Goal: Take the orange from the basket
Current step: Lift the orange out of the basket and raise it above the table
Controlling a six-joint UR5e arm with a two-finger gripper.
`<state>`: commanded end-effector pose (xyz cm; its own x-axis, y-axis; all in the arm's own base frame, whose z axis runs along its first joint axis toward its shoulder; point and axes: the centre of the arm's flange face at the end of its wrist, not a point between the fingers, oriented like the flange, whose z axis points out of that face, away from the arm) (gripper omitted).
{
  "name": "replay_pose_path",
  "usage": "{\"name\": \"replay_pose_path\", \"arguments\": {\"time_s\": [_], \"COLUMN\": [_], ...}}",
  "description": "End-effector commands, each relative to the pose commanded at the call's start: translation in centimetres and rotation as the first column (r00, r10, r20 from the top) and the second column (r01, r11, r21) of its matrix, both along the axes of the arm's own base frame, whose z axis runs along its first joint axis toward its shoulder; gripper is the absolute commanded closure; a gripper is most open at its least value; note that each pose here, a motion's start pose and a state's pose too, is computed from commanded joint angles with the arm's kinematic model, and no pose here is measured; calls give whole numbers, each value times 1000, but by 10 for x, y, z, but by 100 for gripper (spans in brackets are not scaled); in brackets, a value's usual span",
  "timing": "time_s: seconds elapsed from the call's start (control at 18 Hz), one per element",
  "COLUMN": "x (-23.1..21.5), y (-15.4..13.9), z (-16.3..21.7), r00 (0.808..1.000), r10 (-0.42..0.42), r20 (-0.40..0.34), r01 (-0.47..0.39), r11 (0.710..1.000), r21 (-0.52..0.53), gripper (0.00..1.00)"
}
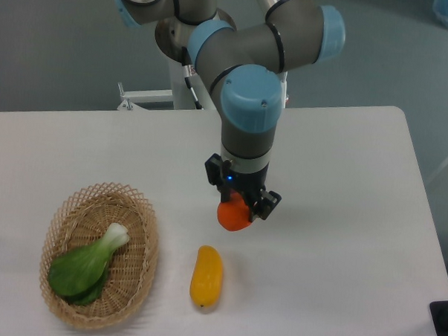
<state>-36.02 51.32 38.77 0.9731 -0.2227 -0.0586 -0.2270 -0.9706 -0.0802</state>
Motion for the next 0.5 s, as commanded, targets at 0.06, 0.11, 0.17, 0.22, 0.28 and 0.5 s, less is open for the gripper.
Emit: {"name": "replay_pose_path", "arguments": {"time_s": [0.06,0.11,0.17,0.22,0.28,0.5], "x": [0,0,0,-3,-5,-9], "y": [-1,0,0,-2,-4,-10], "z": [-1,-1,0,1,2,12], "r00": [1000,1000,1000,1000,1000,1000], "r10": [1,1,0,9,13,26], "r20": [2,4,7,11,12,16], "r01": [-1,-1,0,-9,-13,-26], "r11": [1000,1000,1000,1000,1000,999], "r21": [0,2,10,17,20,47], "gripper": [52,52,52,52,52,52]}}
